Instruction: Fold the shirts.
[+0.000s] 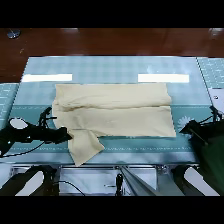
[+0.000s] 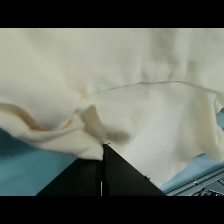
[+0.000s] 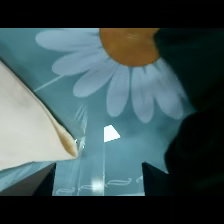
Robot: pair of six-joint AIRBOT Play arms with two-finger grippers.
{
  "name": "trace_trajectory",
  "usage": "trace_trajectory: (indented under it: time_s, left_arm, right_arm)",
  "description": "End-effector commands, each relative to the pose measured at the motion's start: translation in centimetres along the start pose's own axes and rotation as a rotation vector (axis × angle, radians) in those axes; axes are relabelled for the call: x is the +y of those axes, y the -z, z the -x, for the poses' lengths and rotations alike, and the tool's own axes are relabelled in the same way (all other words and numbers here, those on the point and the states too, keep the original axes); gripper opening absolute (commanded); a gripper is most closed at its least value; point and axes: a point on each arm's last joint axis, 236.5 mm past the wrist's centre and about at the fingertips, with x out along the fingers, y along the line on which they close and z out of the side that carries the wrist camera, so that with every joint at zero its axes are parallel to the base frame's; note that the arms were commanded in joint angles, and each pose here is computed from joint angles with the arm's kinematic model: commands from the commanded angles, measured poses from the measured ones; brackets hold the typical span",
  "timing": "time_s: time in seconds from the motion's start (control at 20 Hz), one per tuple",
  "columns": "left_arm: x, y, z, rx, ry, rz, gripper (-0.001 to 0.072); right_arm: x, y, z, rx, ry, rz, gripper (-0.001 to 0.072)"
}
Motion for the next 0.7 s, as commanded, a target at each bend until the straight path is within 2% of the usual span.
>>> trace_trajectory:
  time_s: [0.0,0.25,0.5,0.55,0.6,0.65]
  left_arm:
    - [-0.6,0.2,0.0,0.012,0.017,-0.014,0.0026]
    - [-0.7,0.4,0.0,0.018,0.020,-0.013,0.0026]
    - [-0.7,0.3,0.0,0.016,0.019,-0.010,0.0026]
    - [-0.7,0.3,0.0,0.014,0.021,-0.009,0.0027]
    - [-0.8,0.1,0.1,0.011,0.021,-0.012,0.0027]
    - [-1.0,-0.2,0.3,0.002,0.021,-0.018,0.0026]
  right_arm:
    - [1.3,2.1,-1.5,0.070,-0.009,0.046,0.0619]
    - [4.4,0.7,-2.8,0.019,-0.053,0.123,0.0619]
    - [8.8,-0.8,-3.2,-0.013,-0.251,0.095,0.0615]
    - [9.3,-0.9,-3.3,-0.007,-0.275,0.095,0.0580]
    - [9.6,-0.8,-3.3,-0.003,-0.287,0.103,0.0427]
    - [9.7,-0.8,-3.3,-0.009,-0.294,0.141,0.0141]
